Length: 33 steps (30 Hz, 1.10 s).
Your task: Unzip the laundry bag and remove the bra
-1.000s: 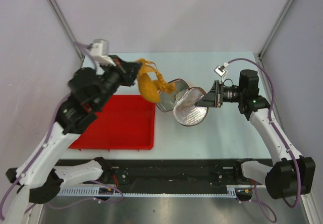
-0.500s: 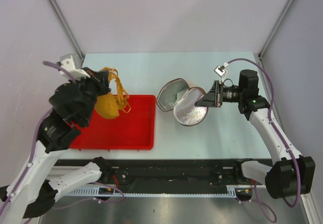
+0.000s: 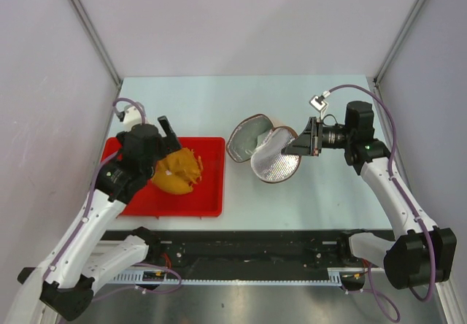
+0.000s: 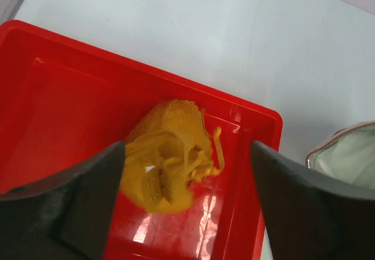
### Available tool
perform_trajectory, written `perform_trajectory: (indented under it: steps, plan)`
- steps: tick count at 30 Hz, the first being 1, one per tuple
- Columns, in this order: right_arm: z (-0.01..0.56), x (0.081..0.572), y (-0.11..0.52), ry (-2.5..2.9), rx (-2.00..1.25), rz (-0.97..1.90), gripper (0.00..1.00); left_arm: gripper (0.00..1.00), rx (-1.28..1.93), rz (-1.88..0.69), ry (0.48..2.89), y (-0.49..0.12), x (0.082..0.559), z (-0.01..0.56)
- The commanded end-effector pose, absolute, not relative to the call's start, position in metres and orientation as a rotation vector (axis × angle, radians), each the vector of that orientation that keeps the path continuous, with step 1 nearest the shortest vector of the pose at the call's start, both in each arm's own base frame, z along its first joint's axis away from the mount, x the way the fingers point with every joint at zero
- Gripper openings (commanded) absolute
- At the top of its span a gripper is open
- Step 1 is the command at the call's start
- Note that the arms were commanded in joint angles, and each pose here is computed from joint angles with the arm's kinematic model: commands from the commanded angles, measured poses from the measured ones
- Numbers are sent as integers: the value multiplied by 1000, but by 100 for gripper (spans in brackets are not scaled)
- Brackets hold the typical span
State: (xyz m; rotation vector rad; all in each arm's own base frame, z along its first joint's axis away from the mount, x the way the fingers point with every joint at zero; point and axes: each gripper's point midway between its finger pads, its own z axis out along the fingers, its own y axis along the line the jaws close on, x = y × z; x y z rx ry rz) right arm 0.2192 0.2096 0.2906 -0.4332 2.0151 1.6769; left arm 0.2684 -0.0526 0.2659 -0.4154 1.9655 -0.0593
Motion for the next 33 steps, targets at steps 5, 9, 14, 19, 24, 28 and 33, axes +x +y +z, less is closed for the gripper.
perform_trajectory:
  steps: [5,9,14,19,24,28,33]
  plan:
    - [302,212,211,1952,-520,1671,0,100,-212,-378,1947,-116,290,302]
    - [295,210,209,1987,-496,1647,0,100,65,-588,1988,-198,288,303]
    - [281,201,208,2051,-479,1630,0,100,326,-869,2068,-285,283,276]
    - [279,187,206,2048,-483,1633,0,95,511,-1183,2066,-334,264,267]
    - [274,175,206,2019,-526,1671,0,88,474,-1268,2126,-351,265,244]
    - [259,172,207,2008,-541,1675,0,86,425,-1275,2153,-350,265,230]
    - [230,171,193,1983,-620,1435,0,86,406,-1249,2189,-345,257,214]
